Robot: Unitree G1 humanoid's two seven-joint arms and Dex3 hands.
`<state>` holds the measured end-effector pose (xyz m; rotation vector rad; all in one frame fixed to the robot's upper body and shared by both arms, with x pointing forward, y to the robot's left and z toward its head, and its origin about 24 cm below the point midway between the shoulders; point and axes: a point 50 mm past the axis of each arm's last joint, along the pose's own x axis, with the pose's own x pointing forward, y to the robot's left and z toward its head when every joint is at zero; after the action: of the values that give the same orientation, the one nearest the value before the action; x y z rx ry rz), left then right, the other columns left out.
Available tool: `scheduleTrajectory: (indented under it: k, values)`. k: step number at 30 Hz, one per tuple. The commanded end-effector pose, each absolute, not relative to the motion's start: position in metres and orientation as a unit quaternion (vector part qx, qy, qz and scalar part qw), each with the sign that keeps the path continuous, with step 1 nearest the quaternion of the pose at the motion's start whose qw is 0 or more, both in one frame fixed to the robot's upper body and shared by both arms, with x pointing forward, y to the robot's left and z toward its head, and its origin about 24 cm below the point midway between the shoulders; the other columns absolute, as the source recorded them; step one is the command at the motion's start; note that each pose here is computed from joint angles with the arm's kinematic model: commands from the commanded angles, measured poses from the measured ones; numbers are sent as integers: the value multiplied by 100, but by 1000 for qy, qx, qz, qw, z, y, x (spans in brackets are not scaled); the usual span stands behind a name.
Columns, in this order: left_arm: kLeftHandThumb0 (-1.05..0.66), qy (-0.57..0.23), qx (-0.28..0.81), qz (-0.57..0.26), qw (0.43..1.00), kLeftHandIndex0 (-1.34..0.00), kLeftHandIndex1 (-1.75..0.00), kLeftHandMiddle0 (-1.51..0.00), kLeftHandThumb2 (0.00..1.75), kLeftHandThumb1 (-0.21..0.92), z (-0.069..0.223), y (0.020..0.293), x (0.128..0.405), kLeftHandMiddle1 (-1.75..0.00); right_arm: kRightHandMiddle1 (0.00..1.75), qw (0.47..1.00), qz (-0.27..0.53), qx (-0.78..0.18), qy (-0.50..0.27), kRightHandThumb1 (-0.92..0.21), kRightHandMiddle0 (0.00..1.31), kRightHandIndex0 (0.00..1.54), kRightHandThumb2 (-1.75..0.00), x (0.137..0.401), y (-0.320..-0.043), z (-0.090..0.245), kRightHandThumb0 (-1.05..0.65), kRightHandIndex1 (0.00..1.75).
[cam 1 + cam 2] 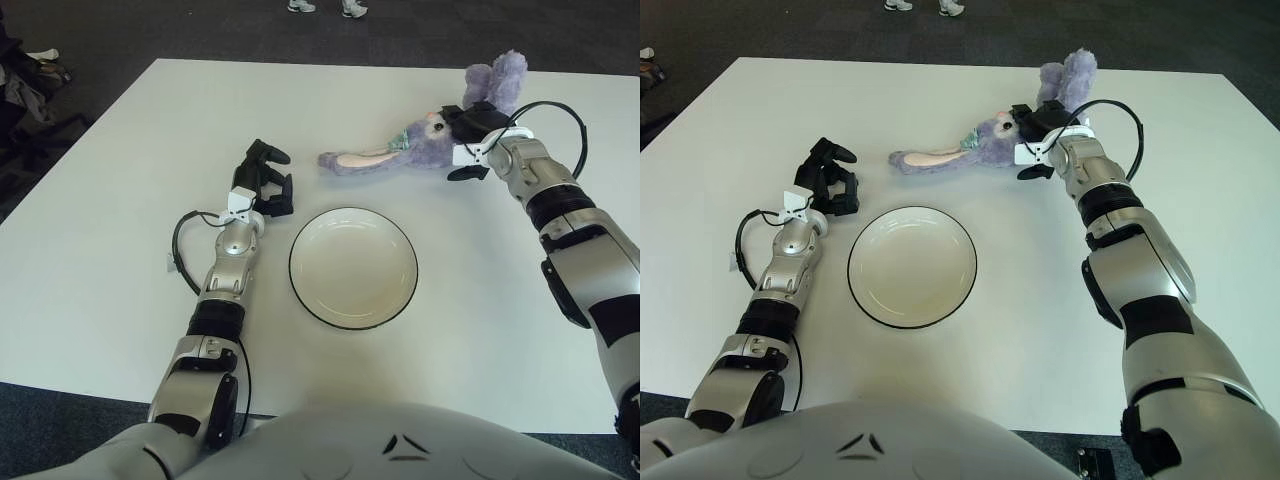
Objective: Put the doll into the plate.
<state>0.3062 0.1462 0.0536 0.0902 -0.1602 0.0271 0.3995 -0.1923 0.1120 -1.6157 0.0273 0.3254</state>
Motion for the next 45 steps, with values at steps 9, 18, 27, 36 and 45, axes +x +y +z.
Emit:
scheduleTrajectory:
  k: [9,18,27,36,45]
  values:
    - [-1,-19,44,28,998,-49,-175,-50,133,31,20,149,288,-175,68,670,162,-716,109,-7,0,4,-127,381,-206,59,-12,83]
    - [-1,-18,54,33,998,-49,-175,-50,133,31,20,148,289,-175,102,690,113,-706,110,-5,0,13,-140,376,-209,49,8,143]
    - [-1,-17,62,33,997,-49,-175,-50,133,31,19,148,289,-175,170,747,35,-660,73,-30,29,51,-131,371,-209,45,41,173]
    - [-1,-16,62,36,997,-49,-175,-50,133,32,20,148,290,-175,174,793,-13,-609,24,-20,72,69,-145,366,-211,45,52,175]
    - [-1,-17,61,33,997,-49,-175,-50,133,31,20,147,290,-175,175,819,-53,-570,-19,-22,97,68,-143,368,-207,56,51,175]
